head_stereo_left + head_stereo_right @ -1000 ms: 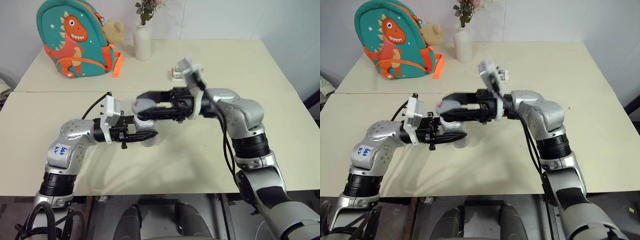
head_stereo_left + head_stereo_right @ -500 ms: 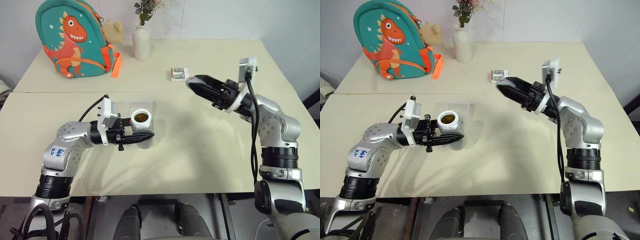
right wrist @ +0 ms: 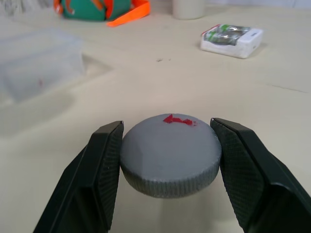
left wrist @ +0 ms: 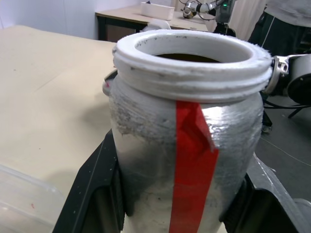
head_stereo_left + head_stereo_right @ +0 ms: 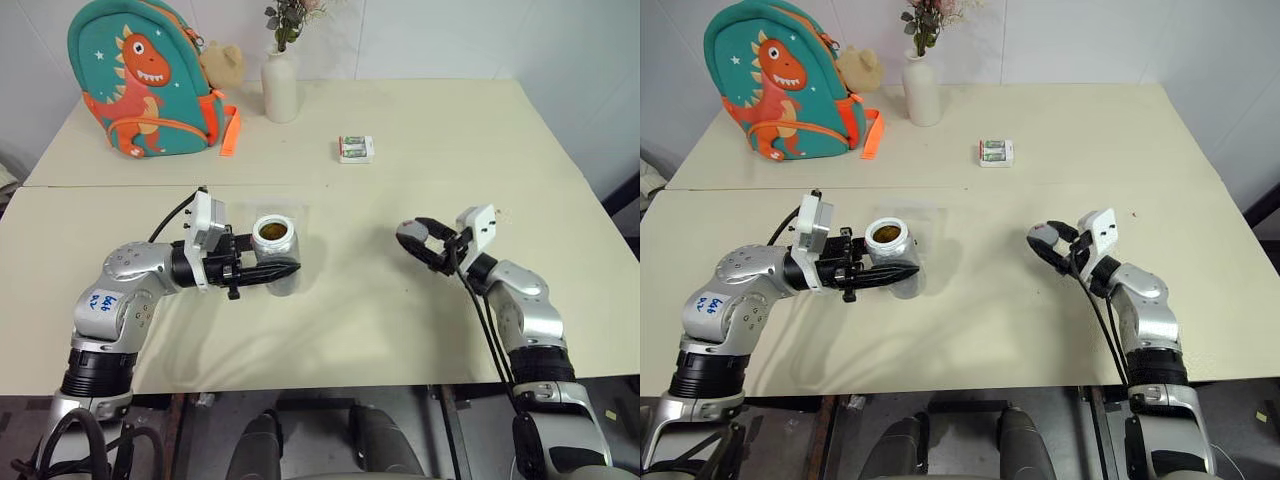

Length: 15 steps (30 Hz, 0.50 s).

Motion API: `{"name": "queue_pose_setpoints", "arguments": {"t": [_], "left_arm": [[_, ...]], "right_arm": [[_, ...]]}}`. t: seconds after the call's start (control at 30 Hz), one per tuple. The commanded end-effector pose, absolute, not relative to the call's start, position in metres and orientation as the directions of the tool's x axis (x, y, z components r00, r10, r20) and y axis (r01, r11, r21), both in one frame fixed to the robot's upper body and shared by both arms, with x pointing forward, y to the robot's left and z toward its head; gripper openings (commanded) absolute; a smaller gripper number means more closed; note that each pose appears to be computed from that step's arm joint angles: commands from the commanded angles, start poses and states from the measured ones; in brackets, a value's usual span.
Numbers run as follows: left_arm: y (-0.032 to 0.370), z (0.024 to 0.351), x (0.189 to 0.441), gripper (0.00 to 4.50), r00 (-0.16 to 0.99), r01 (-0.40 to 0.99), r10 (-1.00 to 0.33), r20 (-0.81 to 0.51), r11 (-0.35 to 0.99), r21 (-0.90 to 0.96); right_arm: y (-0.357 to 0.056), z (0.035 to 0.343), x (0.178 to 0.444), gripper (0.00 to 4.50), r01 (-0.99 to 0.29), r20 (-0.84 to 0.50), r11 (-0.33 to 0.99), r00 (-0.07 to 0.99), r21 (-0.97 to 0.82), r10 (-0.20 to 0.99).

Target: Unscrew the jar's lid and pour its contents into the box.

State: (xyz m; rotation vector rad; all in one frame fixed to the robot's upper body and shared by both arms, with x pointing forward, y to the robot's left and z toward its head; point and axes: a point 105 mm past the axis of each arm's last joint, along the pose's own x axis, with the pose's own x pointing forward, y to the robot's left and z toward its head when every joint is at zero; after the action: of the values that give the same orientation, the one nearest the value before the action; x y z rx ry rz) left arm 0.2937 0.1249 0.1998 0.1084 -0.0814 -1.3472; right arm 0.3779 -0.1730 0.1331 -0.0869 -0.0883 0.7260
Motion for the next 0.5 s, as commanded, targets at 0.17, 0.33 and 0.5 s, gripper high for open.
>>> {"name": "queue_pose_setpoints", "arguments": {"t": [0.17, 0.33, 0.5], "left_arm": [[0.127, 0.212, 0.289, 1.96, 0.220, 0.961, -0.975, 0.028, 0.221, 0.164], [0.133, 0.214, 0.289, 1.96, 0.244, 0.954, -0.970, 0.025, 0.244, 0.172], [0.141, 0.221, 0.286, 1.96, 0.276, 0.942, -0.961, 0.030, 0.276, 0.189]], "right_arm": [[-0.167, 0.120, 0.371, 4.24, -0.703, 0.025, 0.700, 0.703, -0.125, 0.711], [-0.169, 0.158, 0.362, 4.46, -0.778, 0.079, 0.608, 0.604, -0.159, 0.793], [-0.158, 0.218, 0.344, 4.46, -0.857, 0.085, 0.443, 0.437, -0.264, 0.895]]}}
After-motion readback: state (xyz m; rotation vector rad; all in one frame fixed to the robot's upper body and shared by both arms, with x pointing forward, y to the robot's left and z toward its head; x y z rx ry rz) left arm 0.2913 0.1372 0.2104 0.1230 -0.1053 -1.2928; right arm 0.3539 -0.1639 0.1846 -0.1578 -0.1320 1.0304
